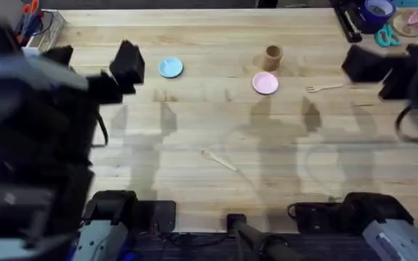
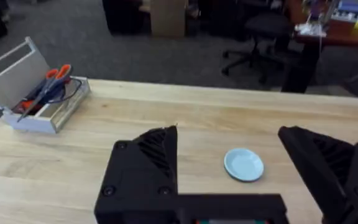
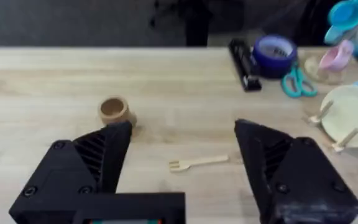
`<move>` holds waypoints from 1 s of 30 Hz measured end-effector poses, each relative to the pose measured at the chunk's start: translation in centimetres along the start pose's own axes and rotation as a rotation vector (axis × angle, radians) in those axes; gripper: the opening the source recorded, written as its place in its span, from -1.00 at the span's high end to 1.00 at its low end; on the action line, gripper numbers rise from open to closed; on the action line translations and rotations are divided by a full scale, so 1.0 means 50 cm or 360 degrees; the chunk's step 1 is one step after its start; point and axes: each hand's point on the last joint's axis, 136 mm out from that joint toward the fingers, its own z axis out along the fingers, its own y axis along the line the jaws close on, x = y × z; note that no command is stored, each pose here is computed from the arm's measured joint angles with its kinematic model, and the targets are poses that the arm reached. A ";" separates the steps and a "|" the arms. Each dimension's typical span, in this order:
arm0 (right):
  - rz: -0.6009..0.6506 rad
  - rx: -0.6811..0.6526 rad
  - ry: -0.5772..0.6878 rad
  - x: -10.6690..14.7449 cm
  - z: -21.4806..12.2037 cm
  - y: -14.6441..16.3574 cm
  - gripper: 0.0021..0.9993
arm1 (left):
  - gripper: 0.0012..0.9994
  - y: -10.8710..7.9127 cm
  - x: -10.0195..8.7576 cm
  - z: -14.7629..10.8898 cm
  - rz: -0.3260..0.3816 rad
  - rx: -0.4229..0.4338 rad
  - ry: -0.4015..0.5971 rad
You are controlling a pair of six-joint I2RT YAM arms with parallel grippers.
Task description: Pick up a utensil and set it on the pink plate, then put the other utensil in the container.
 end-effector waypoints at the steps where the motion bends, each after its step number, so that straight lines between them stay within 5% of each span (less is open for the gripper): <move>1: 0.0001 -0.0009 0.0067 -0.010 0.005 0.001 -0.99 | -0.98 -0.002 -0.007 0.008 0.0005 0.0005 0.0051; 12: 0.0035 -0.0066 0.0673 -0.105 0.044 0.005 -0.99 | -0.98 -0.051 -0.060 0.086 0.0083 0.0175 0.0666; 23: 0.0028 -0.0081 0.0926 -0.103 0.041 0.006 -0.99 | -0.99 -0.069 -0.048 0.110 0.0130 0.0262 0.0959; 30: -0.0002 -0.0090 0.0933 -0.101 0.041 0.006 -0.99 | -0.99 -0.072 -0.037 0.116 0.0134 0.0276 0.0990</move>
